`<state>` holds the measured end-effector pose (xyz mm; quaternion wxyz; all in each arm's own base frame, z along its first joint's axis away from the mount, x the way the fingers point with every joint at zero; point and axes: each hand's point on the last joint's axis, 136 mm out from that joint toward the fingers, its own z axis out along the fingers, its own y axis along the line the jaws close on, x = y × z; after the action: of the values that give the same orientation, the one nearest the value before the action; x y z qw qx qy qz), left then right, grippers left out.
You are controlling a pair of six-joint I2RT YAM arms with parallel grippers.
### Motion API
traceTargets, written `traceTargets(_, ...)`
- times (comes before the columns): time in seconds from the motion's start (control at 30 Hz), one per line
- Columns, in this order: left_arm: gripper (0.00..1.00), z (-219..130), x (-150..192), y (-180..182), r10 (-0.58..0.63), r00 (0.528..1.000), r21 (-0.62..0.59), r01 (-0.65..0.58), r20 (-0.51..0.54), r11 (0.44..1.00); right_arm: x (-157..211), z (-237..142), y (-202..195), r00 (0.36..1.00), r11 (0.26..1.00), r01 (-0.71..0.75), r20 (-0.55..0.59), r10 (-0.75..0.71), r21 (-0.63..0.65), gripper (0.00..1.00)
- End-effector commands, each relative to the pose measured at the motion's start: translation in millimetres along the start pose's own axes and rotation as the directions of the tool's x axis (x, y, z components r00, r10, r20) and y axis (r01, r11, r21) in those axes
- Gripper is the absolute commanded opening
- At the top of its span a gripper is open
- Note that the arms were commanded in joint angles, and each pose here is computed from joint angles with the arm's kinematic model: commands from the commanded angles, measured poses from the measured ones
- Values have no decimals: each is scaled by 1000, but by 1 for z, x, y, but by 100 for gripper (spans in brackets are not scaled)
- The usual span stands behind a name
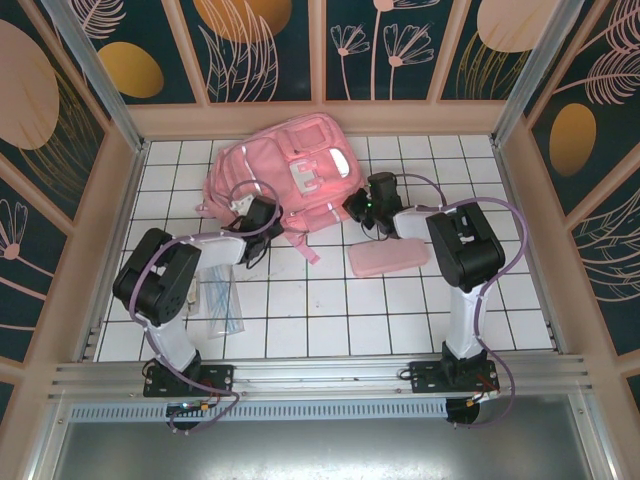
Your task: Pack the student bag
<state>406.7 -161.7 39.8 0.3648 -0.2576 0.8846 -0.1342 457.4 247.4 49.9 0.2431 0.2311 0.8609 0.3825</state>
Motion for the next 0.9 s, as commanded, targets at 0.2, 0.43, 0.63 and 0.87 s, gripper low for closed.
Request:
traceTargets(0.2, 0, -28, -51, -30, -46, 989, 172, 21, 144, 985, -17, -10, -7, 998, 999, -20, 65, 18, 37, 0)
traceTargets(0.43, 30, -17, -29, -74, 302, 953, 269, -294, 13, 917, -12, -5, 6, 999, 1000, 23, 21, -24, 19, 1)
traceTargets(0.63, 50, -3, -4, -68, 436, 886, 240, -393, -161, 888, -13, -6, 15, 997, 997, 65, 27, -66, 29, 7)
traceTargets(0.87, 59, 3, 18, -50, 397, 859, 168, -361, -324, 917, -16, -8, 18, 995, 995, 92, 31, -93, 43, 14)
